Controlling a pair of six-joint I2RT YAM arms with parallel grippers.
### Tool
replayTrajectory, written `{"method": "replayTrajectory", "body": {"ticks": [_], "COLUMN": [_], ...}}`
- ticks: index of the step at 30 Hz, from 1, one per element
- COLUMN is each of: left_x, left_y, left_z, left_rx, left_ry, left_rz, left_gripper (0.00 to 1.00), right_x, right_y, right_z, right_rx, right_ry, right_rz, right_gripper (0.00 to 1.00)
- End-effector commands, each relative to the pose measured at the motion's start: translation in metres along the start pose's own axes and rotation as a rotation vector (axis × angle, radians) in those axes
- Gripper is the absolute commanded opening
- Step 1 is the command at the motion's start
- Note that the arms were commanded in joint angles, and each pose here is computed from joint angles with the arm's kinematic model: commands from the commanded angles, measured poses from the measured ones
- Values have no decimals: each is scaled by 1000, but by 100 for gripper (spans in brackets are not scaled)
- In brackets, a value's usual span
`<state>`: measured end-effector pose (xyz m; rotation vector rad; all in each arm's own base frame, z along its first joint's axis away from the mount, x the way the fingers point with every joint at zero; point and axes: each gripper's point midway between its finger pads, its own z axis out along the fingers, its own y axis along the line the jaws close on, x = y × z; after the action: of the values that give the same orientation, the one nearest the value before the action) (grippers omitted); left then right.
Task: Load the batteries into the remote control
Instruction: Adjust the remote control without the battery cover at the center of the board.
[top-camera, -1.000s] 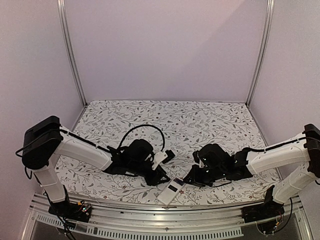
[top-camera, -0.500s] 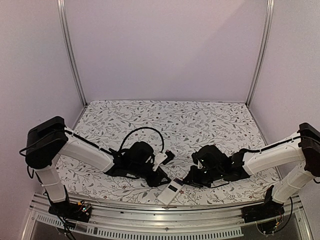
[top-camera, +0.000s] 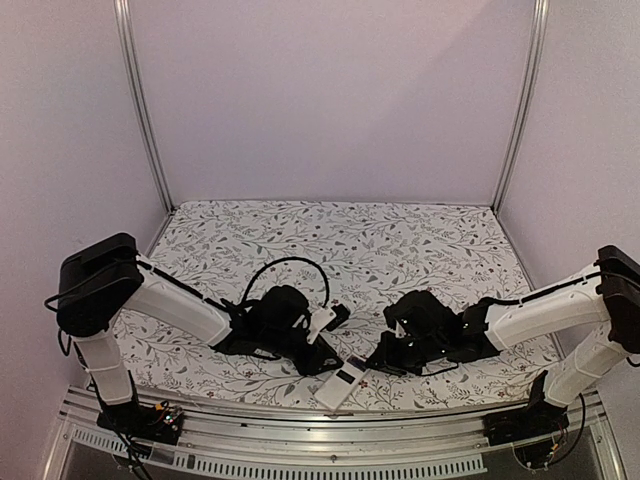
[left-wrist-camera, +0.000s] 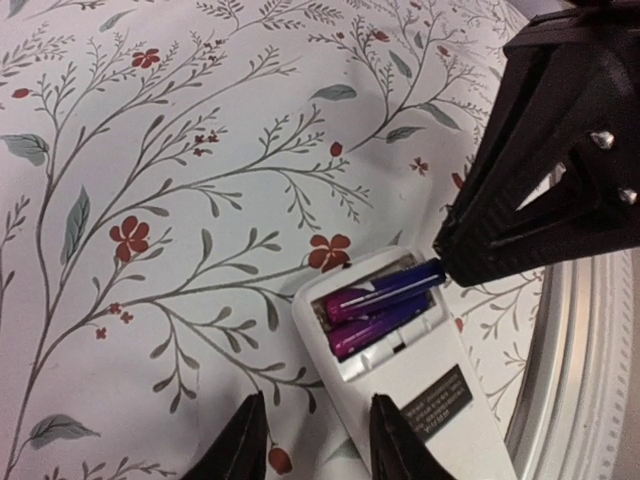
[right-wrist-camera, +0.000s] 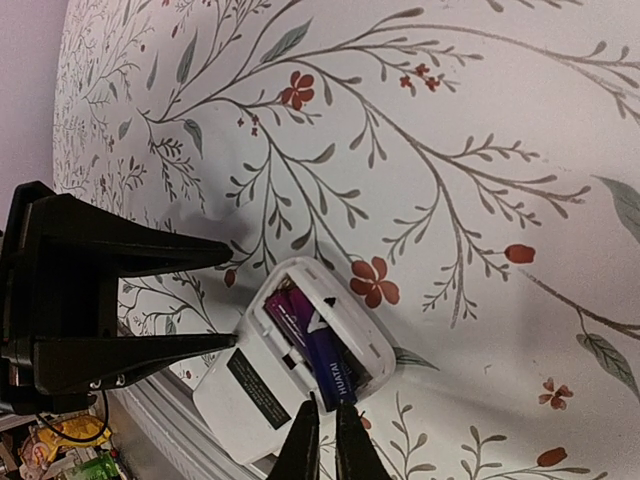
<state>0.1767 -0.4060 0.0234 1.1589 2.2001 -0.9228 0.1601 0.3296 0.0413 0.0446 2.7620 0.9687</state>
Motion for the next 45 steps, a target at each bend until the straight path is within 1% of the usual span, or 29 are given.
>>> {"method": "replayTrajectory", "body": {"ticks": [1,9,16,30,36,45], "left_x": [4,4,5,8,14,19], "left_y": [0,-2,-4,-5,-5,-4], "left_z": [3,3,3,5,9,10], "left_rx": [17,27,36,51,58,58], "left_ry": [7,7,8,12,23,30], "left_rz": [-14,-18,-19,-24,-24,-20], "left_gripper": [35,35,35,34,31,29], "right_x": [-3,-1,-3,-3,-6,-1], "right_y": [-3,-5,-5,-2,3,-9], "right_z": [2,3,5,11,15,28], "right_rx": [27,34,32,22,10,46], "right_ry": [-6,5,-9,0,-5,15], "right_rz": [9,13,16,9,-3,-10], "right_gripper": [7,5,6,1,1,0]}}
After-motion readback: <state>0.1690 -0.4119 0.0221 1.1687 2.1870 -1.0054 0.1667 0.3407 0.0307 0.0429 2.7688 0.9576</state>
